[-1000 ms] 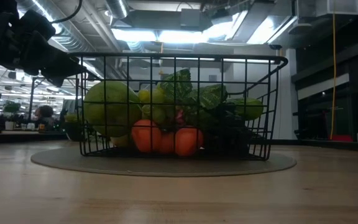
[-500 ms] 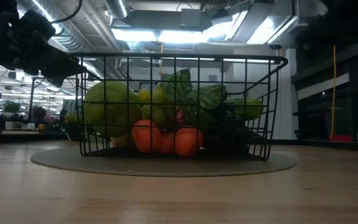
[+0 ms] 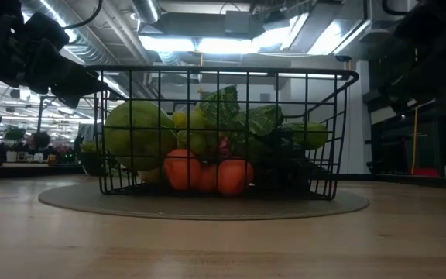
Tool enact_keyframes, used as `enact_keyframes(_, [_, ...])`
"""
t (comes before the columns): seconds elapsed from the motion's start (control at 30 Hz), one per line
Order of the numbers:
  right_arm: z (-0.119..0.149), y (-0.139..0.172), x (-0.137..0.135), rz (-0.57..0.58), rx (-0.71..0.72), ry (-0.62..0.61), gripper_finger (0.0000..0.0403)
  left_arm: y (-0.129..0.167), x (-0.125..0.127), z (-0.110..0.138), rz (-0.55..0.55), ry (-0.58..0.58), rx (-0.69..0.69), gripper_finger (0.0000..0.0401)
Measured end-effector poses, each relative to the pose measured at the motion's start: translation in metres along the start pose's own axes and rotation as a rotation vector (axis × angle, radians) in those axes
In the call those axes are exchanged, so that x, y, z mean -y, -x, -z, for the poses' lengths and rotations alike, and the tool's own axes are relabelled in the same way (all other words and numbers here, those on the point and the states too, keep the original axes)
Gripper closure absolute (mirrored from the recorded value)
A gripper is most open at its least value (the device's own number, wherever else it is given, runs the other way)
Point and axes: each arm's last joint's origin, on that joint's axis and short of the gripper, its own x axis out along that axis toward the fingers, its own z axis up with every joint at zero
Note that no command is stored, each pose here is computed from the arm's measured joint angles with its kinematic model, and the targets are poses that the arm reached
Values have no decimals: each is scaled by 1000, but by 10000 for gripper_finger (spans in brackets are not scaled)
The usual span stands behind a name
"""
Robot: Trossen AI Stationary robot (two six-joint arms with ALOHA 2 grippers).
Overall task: Build produce basket
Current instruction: Return to Home Position
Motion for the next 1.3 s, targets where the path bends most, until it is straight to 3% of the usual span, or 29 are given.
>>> enact_keyframes(0.13, [-1, 0, 0, -2, 7, -88, 302, 0, 0, 0, 0, 0, 0, 250])
enact_keyframes(0.67, [4, 0, 1, 15, -37, -85, 302, 0, 0, 0, 0, 0, 0, 250])
enact_keyframes(1.13, [10, 6, 3, 15, -105, 27, 302, 0, 0, 0, 0, 0, 0, 250])
enact_keyframes(1.3, [4, 16, 3, 31, -28, 55, 302, 0, 0, 0, 0, 0, 0, 250])
